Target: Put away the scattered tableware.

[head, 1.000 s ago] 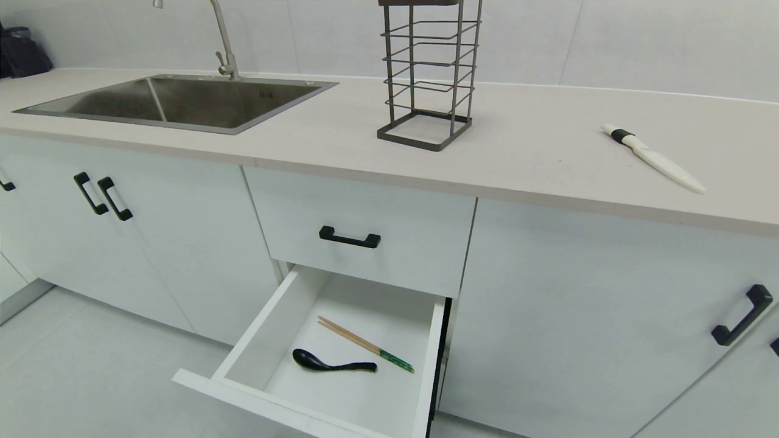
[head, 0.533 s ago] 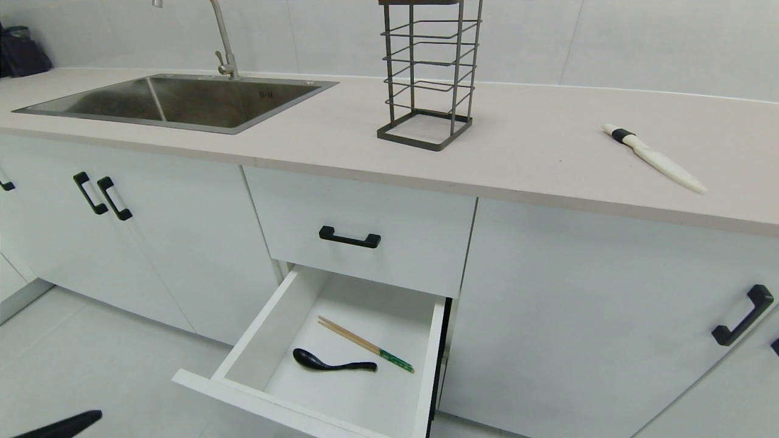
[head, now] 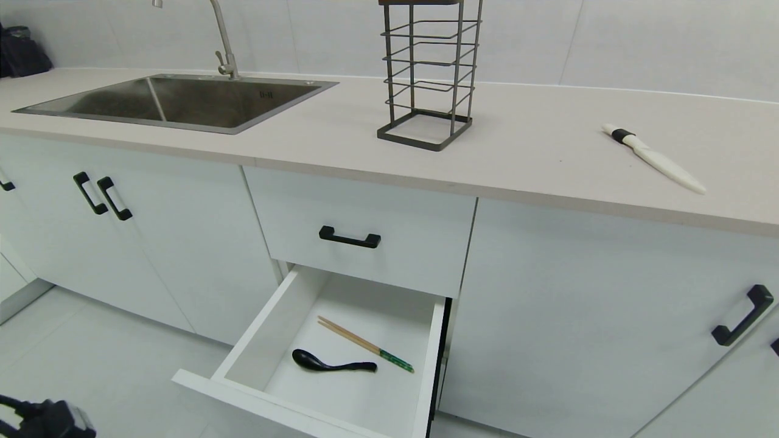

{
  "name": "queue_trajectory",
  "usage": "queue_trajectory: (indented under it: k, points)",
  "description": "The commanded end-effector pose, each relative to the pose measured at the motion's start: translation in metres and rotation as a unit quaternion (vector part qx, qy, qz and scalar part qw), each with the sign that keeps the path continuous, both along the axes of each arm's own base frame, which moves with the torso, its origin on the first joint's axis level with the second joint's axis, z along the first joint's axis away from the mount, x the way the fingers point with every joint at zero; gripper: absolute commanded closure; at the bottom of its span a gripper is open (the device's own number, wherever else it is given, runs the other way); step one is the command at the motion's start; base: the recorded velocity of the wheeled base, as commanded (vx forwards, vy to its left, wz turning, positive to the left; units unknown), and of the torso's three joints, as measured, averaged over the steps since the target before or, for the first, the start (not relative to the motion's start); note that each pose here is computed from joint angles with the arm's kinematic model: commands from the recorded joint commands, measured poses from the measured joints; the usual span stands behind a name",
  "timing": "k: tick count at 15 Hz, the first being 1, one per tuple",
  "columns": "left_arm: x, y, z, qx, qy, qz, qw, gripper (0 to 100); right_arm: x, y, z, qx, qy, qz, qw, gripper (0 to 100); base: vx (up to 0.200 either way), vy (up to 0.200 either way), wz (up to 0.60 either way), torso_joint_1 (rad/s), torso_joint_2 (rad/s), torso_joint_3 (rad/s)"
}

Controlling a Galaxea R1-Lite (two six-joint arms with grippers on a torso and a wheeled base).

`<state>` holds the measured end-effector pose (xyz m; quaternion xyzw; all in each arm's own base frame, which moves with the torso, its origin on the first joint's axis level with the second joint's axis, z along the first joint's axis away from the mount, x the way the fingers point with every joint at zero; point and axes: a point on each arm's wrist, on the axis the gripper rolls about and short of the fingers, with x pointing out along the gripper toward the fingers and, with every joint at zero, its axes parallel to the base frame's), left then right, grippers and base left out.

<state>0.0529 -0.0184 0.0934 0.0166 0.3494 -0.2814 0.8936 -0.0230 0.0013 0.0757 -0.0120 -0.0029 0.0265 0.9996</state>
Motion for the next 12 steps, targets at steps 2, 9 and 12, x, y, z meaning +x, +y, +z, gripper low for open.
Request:
queue_trajectory:
  k: [2, 9, 12]
  points:
    - [0.022, -0.006, 0.0, 0.029, 0.055, -0.005, 0.9981, 0, 0.0, 0.0, 0.0, 0.005, 0.002, 0.0, 1.0, 0, 0.0, 0.0, 0.0, 0.0, 0.0, 0.0]
    - [0.054, -0.021, 0.0, 0.05, 0.11, -0.033, 0.9921, 0, 0.0, 0.0, 0.0, 0.01, 0.003, 0.001, 1.0, 0, 0.0, 0.0, 0.0, 0.0, 0.0, 0.0]
    - [0.06, -0.028, -0.003, 0.072, 0.122, -0.043, 0.9889, 0, 0.0, 0.0, 0.0, 0.01, 0.003, 0.001, 1.0, 0, 0.0, 0.0, 0.0, 0.0, 0.0, 0.0]
